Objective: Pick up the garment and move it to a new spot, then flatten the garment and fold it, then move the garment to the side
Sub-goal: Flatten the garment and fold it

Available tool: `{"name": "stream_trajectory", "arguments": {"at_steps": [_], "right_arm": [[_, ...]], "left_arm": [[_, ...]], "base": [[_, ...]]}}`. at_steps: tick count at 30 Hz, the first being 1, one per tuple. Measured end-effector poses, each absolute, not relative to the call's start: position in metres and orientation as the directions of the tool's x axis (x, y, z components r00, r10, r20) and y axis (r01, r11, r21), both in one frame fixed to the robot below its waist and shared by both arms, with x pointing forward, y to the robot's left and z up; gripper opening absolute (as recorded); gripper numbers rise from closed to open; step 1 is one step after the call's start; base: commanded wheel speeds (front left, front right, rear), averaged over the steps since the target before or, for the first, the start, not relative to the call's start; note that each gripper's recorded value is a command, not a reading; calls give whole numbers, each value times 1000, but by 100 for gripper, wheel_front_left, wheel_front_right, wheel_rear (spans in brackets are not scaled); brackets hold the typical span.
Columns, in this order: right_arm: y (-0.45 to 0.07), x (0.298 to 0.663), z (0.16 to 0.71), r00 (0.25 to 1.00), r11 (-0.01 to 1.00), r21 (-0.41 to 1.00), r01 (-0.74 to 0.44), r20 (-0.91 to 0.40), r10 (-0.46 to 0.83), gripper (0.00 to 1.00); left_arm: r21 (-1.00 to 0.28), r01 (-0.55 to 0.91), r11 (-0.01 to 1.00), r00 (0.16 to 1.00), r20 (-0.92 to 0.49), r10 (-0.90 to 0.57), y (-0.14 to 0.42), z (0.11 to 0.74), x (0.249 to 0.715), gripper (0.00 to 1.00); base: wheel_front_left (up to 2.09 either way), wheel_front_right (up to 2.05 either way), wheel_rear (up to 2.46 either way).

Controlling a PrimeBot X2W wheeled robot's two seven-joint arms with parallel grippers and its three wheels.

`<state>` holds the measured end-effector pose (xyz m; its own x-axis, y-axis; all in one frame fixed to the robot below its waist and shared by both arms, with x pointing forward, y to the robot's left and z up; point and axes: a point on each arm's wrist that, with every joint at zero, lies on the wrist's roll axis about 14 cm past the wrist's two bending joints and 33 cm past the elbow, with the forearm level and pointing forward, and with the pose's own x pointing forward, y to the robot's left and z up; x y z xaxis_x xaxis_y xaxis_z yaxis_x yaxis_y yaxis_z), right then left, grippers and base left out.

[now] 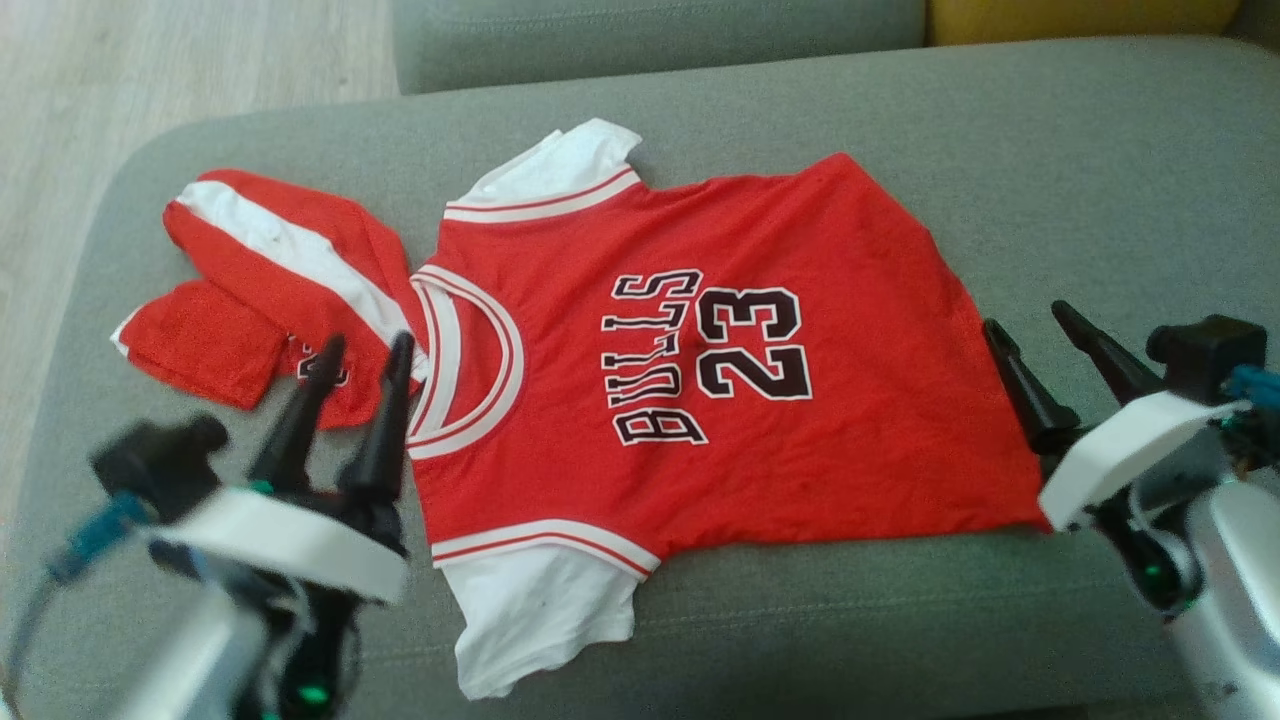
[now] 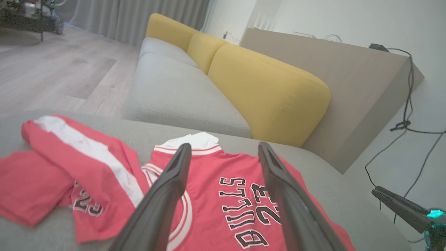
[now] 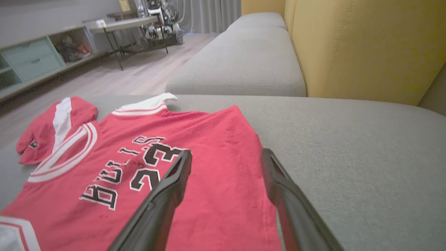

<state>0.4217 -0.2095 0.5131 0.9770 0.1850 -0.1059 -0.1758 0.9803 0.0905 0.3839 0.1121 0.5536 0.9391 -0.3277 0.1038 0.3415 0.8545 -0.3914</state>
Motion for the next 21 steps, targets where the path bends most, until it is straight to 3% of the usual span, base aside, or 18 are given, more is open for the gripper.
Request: {"name": "stream_trajectory", "arguments": {"at_steps": [5,9,12,21], "right_arm": [[-197,427,507,984,984,109,-144,-85,154,100],[-195,440,498,986,987,117,-111,-107,124,100],[-200,462,489,986,984,169,-61,-145,86,100],[-209,539,484,981,998,49,-35,-189,44,100]], "left_arm": [[-436,250,864,968,98,-231,116,530,375,100],[-424,282,861,958,81,-274,108,514,374,100],[-418,276,865,959,62,-276,111,503,382,100],[-437,242,866,968,44,-249,117,489,406,100]], "base": [[0,0,0],[0,0,0],[0,0,0],[0,0,0]]}}
